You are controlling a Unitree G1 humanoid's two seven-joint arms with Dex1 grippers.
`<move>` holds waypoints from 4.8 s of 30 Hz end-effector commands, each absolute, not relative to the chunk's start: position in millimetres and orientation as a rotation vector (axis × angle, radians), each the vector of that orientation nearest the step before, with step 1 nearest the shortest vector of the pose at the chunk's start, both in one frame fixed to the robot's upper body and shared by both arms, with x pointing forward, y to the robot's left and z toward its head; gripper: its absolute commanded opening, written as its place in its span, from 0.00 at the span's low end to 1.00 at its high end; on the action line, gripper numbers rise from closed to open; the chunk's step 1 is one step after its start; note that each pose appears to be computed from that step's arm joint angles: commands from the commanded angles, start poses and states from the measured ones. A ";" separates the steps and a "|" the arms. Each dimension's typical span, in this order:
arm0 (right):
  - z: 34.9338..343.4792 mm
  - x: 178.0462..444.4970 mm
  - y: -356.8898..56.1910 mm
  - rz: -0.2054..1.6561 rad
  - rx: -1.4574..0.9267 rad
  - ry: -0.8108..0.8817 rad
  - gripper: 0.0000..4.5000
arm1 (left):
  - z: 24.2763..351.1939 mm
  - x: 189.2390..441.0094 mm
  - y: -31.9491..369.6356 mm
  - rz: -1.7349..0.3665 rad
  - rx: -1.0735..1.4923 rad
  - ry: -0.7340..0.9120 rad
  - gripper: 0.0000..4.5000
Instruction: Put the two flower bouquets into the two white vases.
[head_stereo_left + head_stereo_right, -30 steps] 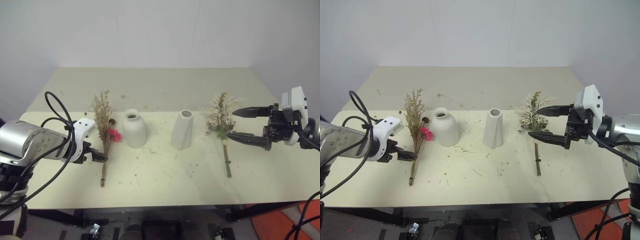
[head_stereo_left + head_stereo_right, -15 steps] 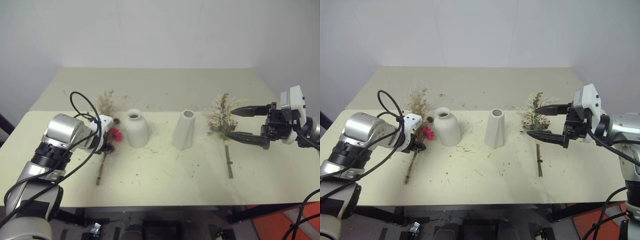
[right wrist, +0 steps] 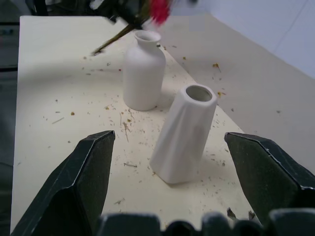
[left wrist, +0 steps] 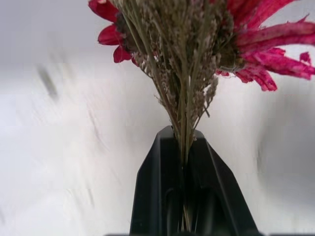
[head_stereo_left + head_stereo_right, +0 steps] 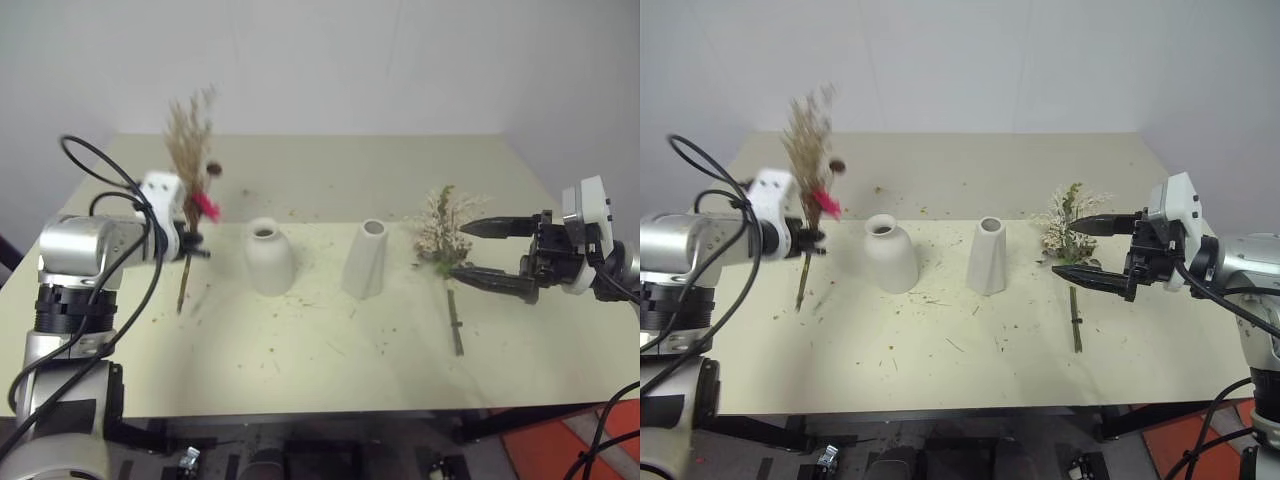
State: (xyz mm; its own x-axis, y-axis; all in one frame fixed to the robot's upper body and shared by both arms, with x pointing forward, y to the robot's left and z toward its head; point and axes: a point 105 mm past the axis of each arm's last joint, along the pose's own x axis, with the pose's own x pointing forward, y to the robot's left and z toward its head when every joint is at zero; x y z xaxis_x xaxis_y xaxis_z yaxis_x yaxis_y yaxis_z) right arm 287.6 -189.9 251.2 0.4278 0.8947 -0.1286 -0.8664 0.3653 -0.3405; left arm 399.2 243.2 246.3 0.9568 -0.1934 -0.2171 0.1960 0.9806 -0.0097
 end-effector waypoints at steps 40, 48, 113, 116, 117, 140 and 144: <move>269.6 288.8 -165.8 1.113 -0.341 -0.204 0.94 | 336.5 364.7 140.9 -1.044 0.038 -0.334 0.00; 270.4 289.0 -167.2 1.111 -0.342 -0.199 0.94 | 317.0 363.8 140.3 -1.050 0.048 -0.274 0.00; 170.9 341.3 -229.1 0.353 -0.190 0.713 0.94 | 269.2 296.9 124.6 -1.288 0.250 0.037 1.00; 160.9 351.3 -224.9 0.332 -0.174 0.749 0.94 | 269.4 297.7 124.3 -1.289 0.253 0.034 1.00; 158.4 353.0 -224.3 0.328 -0.171 0.759 0.94 | 269.6 297.9 124.3 -1.288 0.254 0.034 1.00; 171.5 390.1 -245.2 0.123 -0.106 0.487 0.05 | 273.4 299.8 129.5 -1.254 0.266 0.010 1.00; 215.2 392.4 -244.2 0.136 -0.042 0.210 0.05 | 273.3 301.1 129.1 -1.257 0.265 0.009 1.00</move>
State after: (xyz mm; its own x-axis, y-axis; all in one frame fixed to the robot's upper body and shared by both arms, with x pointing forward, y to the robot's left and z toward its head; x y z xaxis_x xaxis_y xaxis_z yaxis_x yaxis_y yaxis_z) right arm 391.2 -243.1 173.4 0.9019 0.1245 -0.4135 -0.1435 0.9895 -0.0149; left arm 301.8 127.4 261.3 0.3043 -0.9368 -0.1729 0.9488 0.2818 0.1429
